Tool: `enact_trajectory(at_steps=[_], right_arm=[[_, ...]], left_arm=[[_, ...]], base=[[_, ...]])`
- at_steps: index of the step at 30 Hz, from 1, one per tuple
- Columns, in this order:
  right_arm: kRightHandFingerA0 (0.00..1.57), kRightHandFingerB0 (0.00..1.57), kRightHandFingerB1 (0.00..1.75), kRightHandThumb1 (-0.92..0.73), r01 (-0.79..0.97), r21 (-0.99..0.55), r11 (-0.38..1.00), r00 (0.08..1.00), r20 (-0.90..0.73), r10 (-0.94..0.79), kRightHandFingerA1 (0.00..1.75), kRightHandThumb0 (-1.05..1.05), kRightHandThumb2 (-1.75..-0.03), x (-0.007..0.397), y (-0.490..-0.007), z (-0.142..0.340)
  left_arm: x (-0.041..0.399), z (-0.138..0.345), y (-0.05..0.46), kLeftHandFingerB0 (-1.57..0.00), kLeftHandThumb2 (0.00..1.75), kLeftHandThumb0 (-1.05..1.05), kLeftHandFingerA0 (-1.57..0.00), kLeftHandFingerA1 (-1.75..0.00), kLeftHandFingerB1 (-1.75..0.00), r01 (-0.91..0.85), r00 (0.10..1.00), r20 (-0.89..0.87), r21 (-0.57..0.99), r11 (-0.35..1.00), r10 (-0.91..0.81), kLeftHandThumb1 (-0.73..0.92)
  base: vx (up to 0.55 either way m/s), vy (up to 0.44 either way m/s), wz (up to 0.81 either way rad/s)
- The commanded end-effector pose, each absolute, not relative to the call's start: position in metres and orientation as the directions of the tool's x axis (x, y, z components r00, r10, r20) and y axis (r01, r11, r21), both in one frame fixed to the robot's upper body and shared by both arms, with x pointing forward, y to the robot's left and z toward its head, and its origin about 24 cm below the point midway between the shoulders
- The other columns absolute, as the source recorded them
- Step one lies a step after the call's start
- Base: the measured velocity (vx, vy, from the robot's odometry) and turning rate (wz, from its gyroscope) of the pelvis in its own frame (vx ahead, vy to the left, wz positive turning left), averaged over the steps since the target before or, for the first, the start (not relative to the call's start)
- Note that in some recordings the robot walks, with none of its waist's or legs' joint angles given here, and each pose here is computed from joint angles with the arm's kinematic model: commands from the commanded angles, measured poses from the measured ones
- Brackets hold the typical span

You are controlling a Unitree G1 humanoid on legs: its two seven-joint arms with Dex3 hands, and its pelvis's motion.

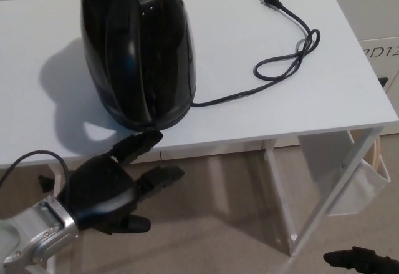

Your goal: The robot walk towards a table in front and click the button on the base of the boilling pot using its left middle finger

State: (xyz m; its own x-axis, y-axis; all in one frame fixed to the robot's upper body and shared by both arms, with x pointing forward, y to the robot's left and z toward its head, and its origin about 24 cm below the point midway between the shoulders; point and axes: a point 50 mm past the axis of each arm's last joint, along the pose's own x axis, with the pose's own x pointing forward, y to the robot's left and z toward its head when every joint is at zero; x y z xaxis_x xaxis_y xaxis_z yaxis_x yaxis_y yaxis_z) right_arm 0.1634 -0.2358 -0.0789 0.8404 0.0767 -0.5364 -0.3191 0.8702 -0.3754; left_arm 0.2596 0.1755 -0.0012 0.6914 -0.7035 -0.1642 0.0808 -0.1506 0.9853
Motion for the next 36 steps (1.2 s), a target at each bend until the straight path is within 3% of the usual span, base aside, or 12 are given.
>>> enact_trajectory(at_steps=[1,13,14,20,21,22,23,25,26,27,31,36], right_arm=[[0.67,0.56,0.46,-0.65,-0.316,-0.388,0.866,0.837,-0.543,0.061,0.51,-0.3,-0.59,0.164,-0.243,-0.077],[0.68,0.56,0.47,-0.67,-0.334,-0.404,0.852,0.837,-0.542,0.071,0.52,-0.31,-0.59,0.167,-0.242,-0.077],[0.68,0.56,0.46,-0.67,-0.334,-0.404,0.852,0.838,-0.541,0.072,0.53,-0.31,-0.59,0.168,-0.243,-0.076],[0.67,0.57,0.47,-0.66,-0.349,-0.404,0.846,0.827,-0.556,0.076,0.52,-0.3,-0.59,0.163,-0.244,-0.079],[0.68,0.57,0.47,-0.66,-0.346,-0.396,0.851,0.826,-0.559,0.076,0.52,-0.29,-0.59,0.162,-0.244,-0.08],[0.68,0.57,0.47,-0.66,-0.344,-0.393,0.853,0.825,-0.559,0.075,0.52,-0.29,-0.59,0.162,-0.244,-0.08],[0.67,0.57,0.47,-0.66,-0.348,-0.391,0.852,0.822,-0.565,0.076,0.52,-0.29,-0.59,0.161,-0.245,-0.079],[0.66,0.56,0.46,-0.67,-0.359,-0.397,0.845,0.817,-0.571,0.079,0.51,-0.3,-0.59,0.161,-0.246,-0.079],[0.65,0.55,0.46,-0.67,-0.371,-0.398,0.839,0.812,-0.577,0.086,0.51,-0.29,-0.59,0.16,-0.245,-0.08],[0.65,0.54,0.46,-0.66,-0.38,-0.395,0.837,0.808,-0.583,0.091,0.51,-0.28,-0.59,0.158,-0.244,-0.081],[0.63,0.52,0.45,-0.67,-0.37,-0.382,0.847,0.803,-0.59,0.085,0.51,-0.28,-0.59,0.15,-0.241,-0.087],[0.63,0.51,0.44,-0.66,-0.36,-0.39,0.848,0.799,-0.598,0.064,0.52,-0.29,-0.59,0.148,-0.241,-0.089]], left_arm=[[0.252,-0.009,0.178,-0.11,0.72,-0.78,-0.27,-0.3,-0.24,0.123,0.68,-0.22,0.975,-0.187,-0.7,0.92],[0.223,0.011,0.138,-0.15,0.68,-0.76,-0.3,-0.3,-0.26,0.075,0.549,-0.116,0.993,-0.09,-0.828,0.9],[0.217,0.01,0.134,-0.1,0.99,-0.78,-0.22,-0.42,-0.38,0.084,0.529,-0.113,0.993,-0.081,-0.841,0.75],[0.187,-0.017,0.142,-0.09,1.0,-0.77,-0.26,-0.44,-0.38,0.191,0.526,-0.18,0.977,-0.09,-0.831,0.75],[0.184,-0.022,0.147,-0.14,0.69,-0.75,-0.34,-0.31,-0.26,0.211,0.536,-0.191,0.973,-0.088,-0.822,0.9],[0.183,-0.024,0.149,-0.14,0.69,-0.75,-0.34,-0.31,-0.26,0.217,0.541,-0.194,0.972,-0.087,-0.819,0.9],[0.18,-0.029,0.159,-0.07,1.04,-0.77,-0.22,-0.44,-0.33,0.268,0.571,-0.237,0.959,-0.095,-0.786,0.76],[0.18,-0.033,0.168,-0.07,1.04,-0.78,-0.22,-0.44,-0.33,0.315,0.605,-0.257,0.947,-0.07,-0.754,0.75],[0.178,-0.038,0.177,-0.13,0.69,-0.78,-0.31,-0.31,-0.24,0.367,0.642,-0.282,0.929,-0.037,-0.713,0.9],[0.176,-0.045,0.19,-0.1,0.98,-0.8,-0.26,-0.44,-0.39,0.425,0.689,-0.304,0.905,0.027,-0.658,0.7],[0.166,-0.066,0.246,-0.11,0.93,-0.81,-0.3,-0.44,-0.39,0.547,0.832,-0.431,0.746,0.38,-0.35,0.64],[0.169,-0.073,0.282,-0.14,0.85,-0.74,-0.28,-0.43,-0.38,0.452,0.846,-0.524,0.606,0.655,-0.099,0.57]], base=[[0.0,0.0,0.0],[0.0,0.0,0.0],[0.0,0.0,0.0],[0.0,0.0,0.0],[0.0,0.0,0.0],[0.0,0.0,0.0],[0.0,0.0,0.0],[0.0,0.0,0.0],[0.0,0.0,0.0],[0.0,0.0,0.0],[0.0,0.0,0.0],[0.0,0.0,0.0]])
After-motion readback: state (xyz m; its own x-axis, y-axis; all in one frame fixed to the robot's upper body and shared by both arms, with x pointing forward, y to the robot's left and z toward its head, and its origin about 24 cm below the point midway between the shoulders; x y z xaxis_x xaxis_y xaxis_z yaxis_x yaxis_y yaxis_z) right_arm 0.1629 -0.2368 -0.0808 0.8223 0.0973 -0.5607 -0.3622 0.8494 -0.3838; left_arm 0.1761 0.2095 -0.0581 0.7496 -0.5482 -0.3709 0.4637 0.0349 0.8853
